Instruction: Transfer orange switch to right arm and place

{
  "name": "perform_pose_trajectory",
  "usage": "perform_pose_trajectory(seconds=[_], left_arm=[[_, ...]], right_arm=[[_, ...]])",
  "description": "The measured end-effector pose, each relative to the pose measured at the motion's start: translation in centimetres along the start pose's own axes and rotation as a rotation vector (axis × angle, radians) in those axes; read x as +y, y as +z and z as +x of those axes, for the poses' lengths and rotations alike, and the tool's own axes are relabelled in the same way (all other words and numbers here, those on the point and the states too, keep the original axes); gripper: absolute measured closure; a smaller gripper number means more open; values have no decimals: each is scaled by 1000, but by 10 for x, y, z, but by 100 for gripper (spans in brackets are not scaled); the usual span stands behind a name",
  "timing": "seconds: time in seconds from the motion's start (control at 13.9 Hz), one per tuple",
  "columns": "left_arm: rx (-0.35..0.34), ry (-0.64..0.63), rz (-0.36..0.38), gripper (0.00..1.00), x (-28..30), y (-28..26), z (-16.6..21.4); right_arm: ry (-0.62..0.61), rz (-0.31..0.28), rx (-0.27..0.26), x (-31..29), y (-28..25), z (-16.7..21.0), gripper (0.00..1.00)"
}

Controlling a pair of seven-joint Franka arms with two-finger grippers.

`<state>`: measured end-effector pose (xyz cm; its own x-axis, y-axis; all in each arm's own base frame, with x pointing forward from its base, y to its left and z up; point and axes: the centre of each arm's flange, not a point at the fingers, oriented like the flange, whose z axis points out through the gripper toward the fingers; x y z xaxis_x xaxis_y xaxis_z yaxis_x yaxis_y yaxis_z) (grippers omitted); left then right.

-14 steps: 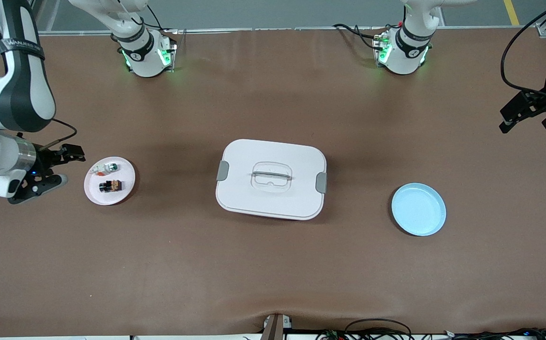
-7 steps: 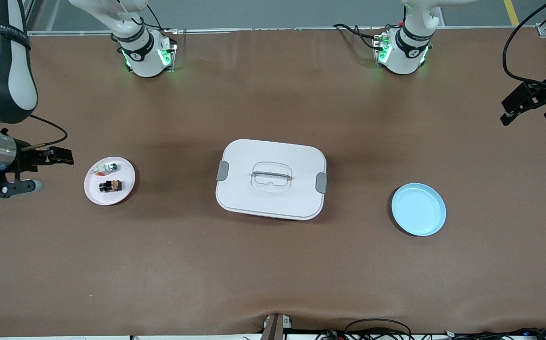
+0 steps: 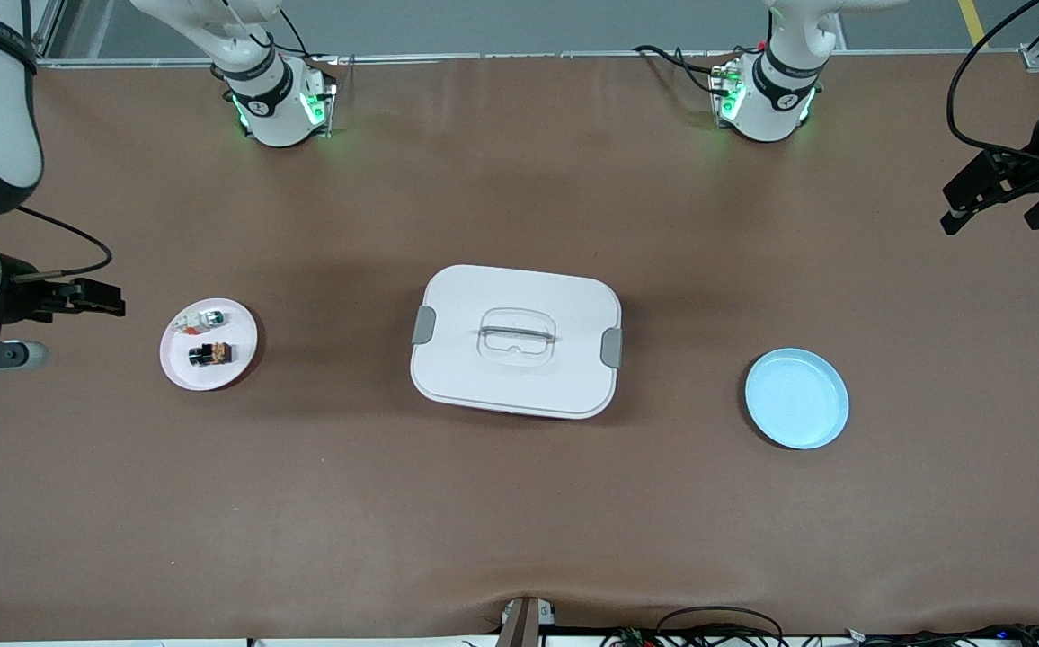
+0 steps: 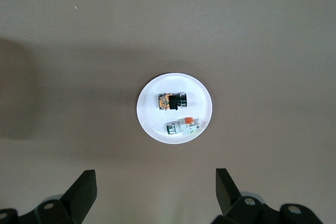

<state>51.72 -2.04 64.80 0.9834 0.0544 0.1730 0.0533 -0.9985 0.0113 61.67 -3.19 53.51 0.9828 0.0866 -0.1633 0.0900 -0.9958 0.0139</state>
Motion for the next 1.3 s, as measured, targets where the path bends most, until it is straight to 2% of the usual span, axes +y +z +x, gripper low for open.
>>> perform_pose_trajectory(seconds=[0.65, 0.87, 1.3], left_arm=[[-74, -40, 8, 0, -3, 15, 1], [-82, -39, 9, 0, -3, 17, 1], [-83, -30, 9, 0, -3, 16, 1]], right_arm=[[-64, -18, 3, -45, -19, 0, 0], [-87, -30, 32, -64, -33, -1, 0], [-18, -26, 31, -55, -43, -7, 0]])
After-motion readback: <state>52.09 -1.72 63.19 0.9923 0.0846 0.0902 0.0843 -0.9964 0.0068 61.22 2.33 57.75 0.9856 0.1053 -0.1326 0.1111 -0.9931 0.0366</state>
